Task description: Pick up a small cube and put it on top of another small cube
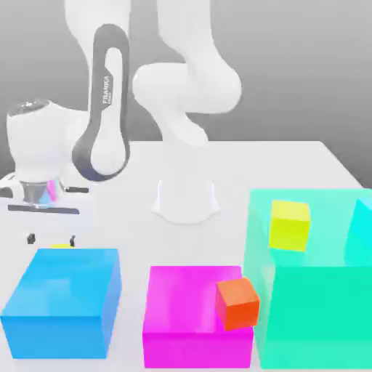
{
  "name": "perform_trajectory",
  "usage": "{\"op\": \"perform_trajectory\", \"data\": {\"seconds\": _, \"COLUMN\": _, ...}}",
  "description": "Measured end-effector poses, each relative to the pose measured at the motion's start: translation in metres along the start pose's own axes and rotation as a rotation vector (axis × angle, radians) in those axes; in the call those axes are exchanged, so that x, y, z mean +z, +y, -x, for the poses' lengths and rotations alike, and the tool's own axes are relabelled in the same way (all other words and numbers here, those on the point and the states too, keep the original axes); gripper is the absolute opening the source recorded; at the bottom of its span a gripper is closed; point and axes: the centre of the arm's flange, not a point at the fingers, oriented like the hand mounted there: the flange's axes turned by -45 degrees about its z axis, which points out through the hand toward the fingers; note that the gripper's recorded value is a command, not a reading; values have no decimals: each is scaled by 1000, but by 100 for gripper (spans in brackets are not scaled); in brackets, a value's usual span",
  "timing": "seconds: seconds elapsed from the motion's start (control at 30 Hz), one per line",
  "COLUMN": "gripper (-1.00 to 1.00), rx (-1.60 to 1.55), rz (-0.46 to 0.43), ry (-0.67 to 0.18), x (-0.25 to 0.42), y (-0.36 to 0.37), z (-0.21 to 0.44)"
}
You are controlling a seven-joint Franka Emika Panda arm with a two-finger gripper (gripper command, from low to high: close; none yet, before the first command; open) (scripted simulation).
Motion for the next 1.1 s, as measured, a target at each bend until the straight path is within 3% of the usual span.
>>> {"op": "perform_trajectory", "data": {"seconds": 0.27, "gripper": 0, "rx": 4, "rz": -21, "ry": 3, "x": 34, "y": -6, "z": 1}}
{"op": "perform_trajectory", "data": {"seconds": 0.3, "gripper": -100, "rx": 5, "rz": -25, "ry": 4, "x": 37, "y": -7, "z": 2}}
{"op": "perform_trajectory", "data": {"seconds": 1.1, "gripper": -100, "rx": 6, "rz": -18, "ry": 3, "x": -24, "y": -3, "z": 2}}
